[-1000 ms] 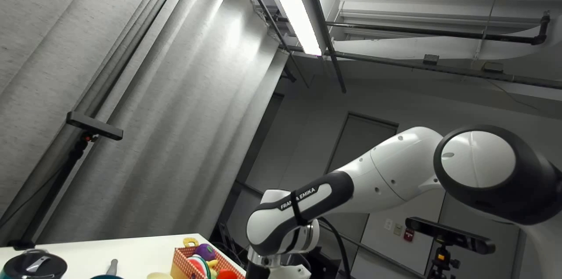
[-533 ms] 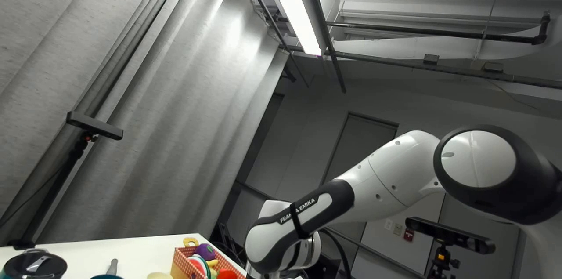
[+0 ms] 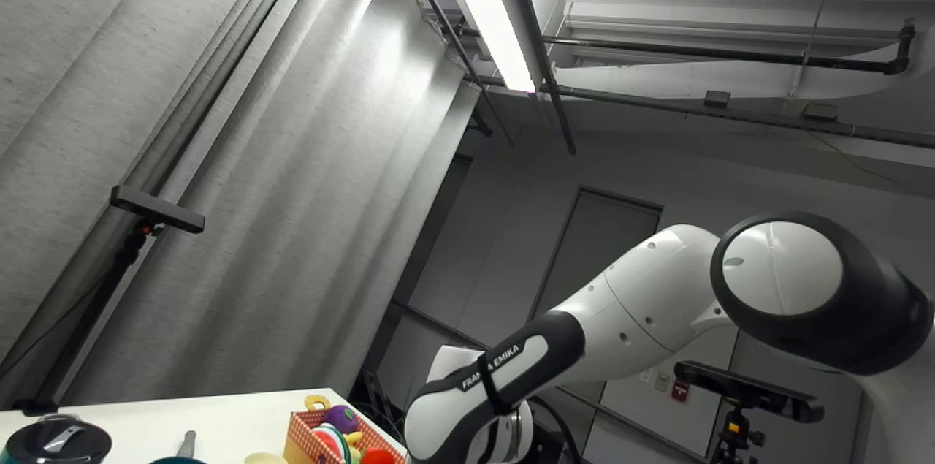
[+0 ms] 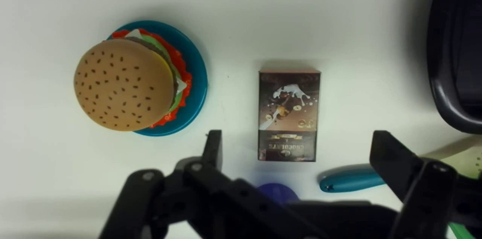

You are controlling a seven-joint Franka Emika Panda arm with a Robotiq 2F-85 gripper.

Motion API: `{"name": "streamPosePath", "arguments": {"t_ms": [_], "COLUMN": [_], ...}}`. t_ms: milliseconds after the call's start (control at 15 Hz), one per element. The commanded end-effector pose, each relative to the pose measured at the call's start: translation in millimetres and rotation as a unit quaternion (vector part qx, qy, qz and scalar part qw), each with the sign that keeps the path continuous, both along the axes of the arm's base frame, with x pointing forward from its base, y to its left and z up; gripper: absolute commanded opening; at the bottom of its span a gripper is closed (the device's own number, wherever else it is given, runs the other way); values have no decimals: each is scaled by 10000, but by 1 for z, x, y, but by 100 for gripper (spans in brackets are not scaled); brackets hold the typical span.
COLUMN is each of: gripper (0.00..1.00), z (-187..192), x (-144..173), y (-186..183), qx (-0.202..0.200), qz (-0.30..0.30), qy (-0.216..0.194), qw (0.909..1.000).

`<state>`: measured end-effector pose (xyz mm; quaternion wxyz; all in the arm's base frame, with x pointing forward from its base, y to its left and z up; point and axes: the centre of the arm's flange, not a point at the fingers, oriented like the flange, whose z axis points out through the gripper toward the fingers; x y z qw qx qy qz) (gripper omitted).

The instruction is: Pick the yellow and green object and the brown object and out them in the pot

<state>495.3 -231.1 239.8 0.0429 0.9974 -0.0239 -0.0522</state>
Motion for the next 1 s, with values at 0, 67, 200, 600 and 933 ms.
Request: {"name": "streamPosePath", "arguments": {"t_ms": [0,67,200,600,933], "gripper": [100,100,100,100,100], "z": [-13,-16,-23,-44,-61], "x": [-5,-5,-6,-7,-3], "y": [-5,-5,-7,-7,0], "qx": [-25,-26,-42,-31,34], "qz": [156,159,150,125,163], "qy": [-142,-152,-165,-141,-86], "qw": [9998,9998,9997,9998,9998]}}
